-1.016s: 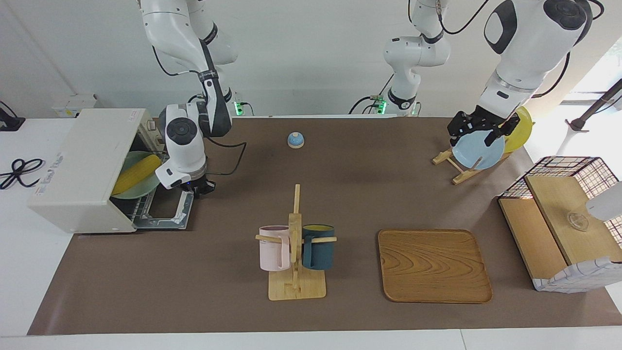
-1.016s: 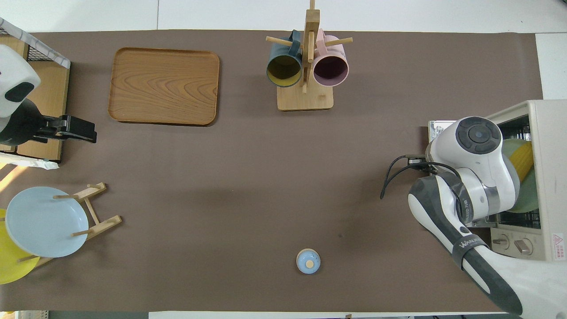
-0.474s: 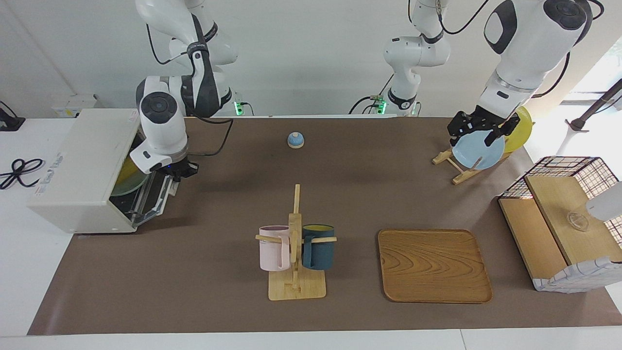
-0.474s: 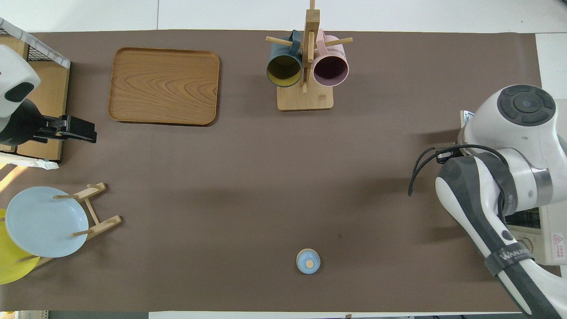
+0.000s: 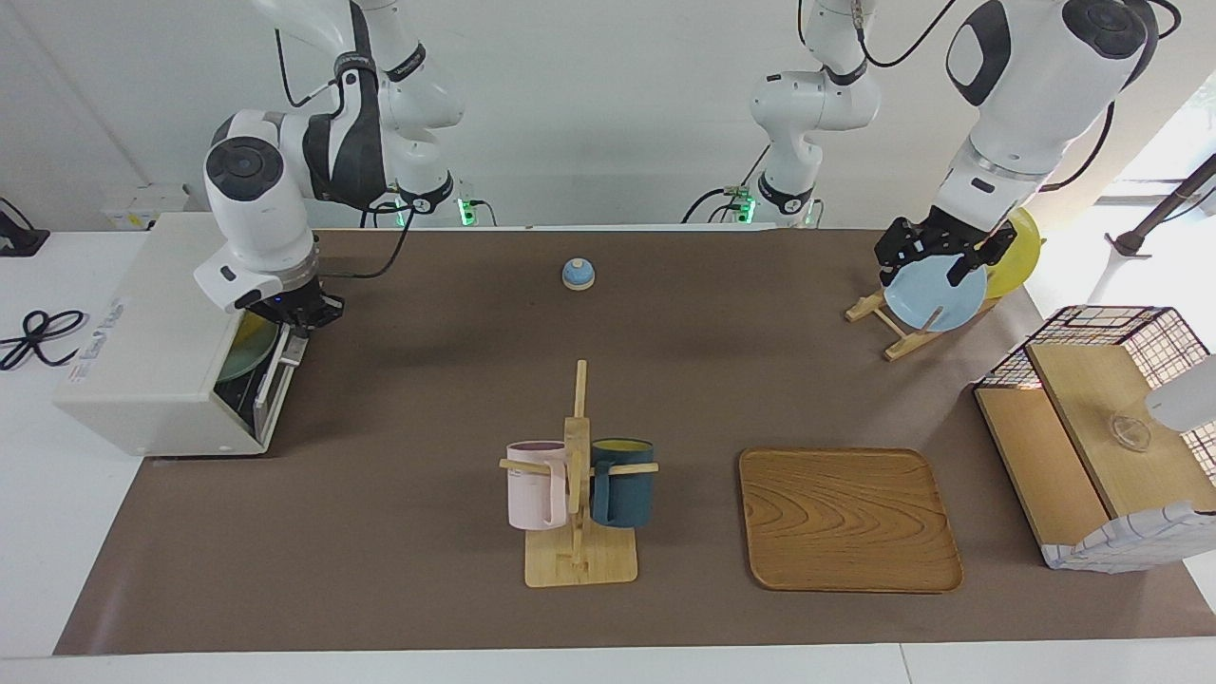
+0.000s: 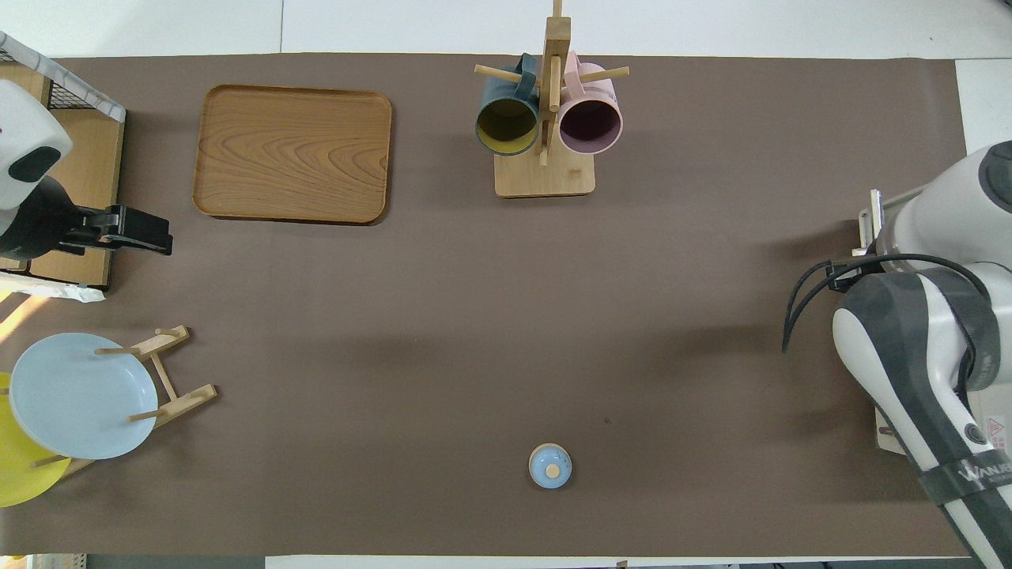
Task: Put corn in oven
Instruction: 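Push the oven door shut with the right gripper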
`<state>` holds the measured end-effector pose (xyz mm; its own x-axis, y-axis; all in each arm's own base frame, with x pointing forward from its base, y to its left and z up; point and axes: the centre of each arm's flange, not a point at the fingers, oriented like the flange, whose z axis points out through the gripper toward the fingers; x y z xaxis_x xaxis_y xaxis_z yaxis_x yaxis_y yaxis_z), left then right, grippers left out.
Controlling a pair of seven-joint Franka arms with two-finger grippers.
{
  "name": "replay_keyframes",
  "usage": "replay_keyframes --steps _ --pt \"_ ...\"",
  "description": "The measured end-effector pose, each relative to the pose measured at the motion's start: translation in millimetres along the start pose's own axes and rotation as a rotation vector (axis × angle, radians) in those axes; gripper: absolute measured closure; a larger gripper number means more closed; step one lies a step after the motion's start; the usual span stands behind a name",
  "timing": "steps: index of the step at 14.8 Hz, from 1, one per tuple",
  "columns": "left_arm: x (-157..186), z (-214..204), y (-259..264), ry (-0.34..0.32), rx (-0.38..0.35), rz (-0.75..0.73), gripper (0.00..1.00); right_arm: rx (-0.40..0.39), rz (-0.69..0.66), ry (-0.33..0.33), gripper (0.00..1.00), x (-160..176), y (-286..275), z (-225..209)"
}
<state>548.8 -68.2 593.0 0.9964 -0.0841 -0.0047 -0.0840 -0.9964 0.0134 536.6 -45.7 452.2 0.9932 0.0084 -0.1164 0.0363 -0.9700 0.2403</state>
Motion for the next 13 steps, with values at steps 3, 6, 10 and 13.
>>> replay_keyframes --steps 3,6,10,13 --pt "0 0 0 0.0 0.0 0.0 0.0 -0.004 -0.01 0.006 0.99 -3 16 -3" --pt "0 0 0 0.0 0.0 0.0 0.0 -0.008 -0.011 0.006 0.99 -5 17 -5" --pt "0 0 0 0.0 0.0 0.0 0.0 -0.009 -0.045 -0.019 0.99 -11 25 -6" --pt "0 0 0 0.0 0.0 0.0 0.0 -0.005 -0.057 -0.024 0.99 -16 40 -6"
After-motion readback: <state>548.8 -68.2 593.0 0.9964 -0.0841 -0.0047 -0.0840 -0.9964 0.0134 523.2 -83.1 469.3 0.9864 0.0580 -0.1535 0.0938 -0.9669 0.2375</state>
